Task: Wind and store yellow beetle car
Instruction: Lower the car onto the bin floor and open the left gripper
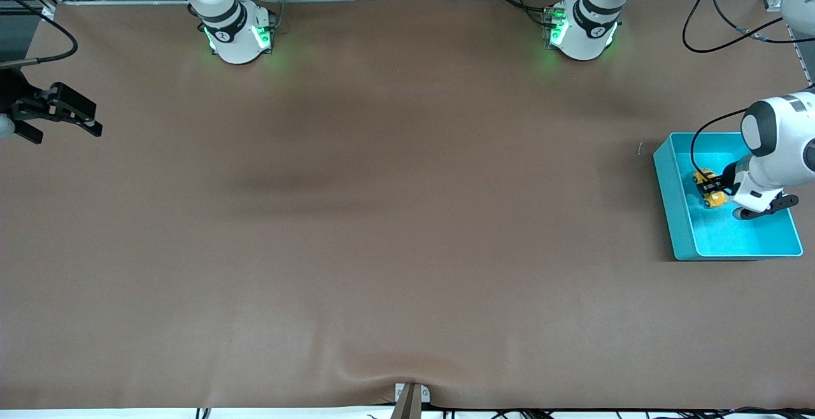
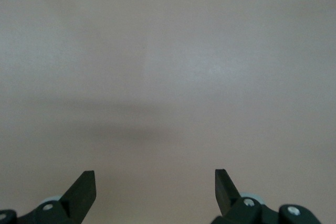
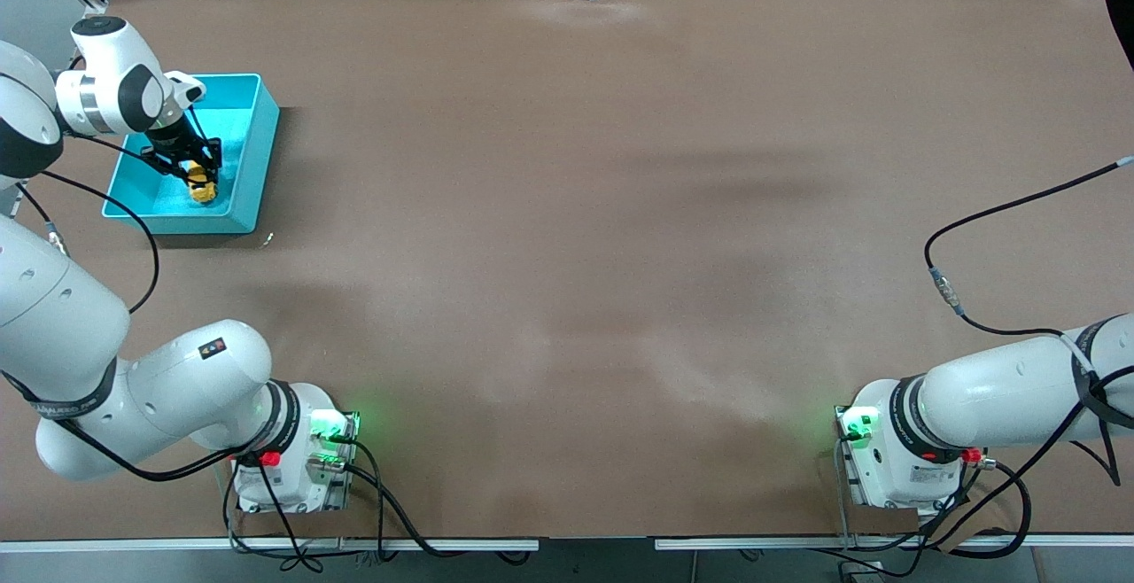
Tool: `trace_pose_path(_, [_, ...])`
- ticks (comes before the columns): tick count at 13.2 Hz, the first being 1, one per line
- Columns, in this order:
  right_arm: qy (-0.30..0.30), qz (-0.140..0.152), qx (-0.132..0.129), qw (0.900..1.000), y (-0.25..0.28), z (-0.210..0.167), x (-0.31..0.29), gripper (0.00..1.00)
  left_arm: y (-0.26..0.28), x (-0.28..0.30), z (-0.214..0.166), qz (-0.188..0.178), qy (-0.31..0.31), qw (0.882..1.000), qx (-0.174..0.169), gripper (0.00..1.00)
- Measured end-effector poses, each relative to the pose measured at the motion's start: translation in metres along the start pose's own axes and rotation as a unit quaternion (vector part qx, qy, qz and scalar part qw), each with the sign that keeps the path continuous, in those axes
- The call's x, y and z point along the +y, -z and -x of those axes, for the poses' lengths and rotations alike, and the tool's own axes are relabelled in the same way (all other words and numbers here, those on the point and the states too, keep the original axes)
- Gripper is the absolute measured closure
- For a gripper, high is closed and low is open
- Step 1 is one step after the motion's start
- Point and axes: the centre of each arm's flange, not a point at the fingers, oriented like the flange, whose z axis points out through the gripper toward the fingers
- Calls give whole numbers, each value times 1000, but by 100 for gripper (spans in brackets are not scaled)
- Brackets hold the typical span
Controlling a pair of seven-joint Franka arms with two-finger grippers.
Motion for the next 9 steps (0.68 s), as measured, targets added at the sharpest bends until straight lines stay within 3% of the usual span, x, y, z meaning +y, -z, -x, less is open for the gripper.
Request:
trace_pose_path(7, [-2, 0, 0, 1000, -2, 0, 2, 0, -2, -4, -7, 0, 1, 1000, 7, 53])
trace_pose_path(9, [-2, 0, 1, 1000, -3, -1, 2, 0, 0, -6, -10, 0, 3, 1000, 11, 48])
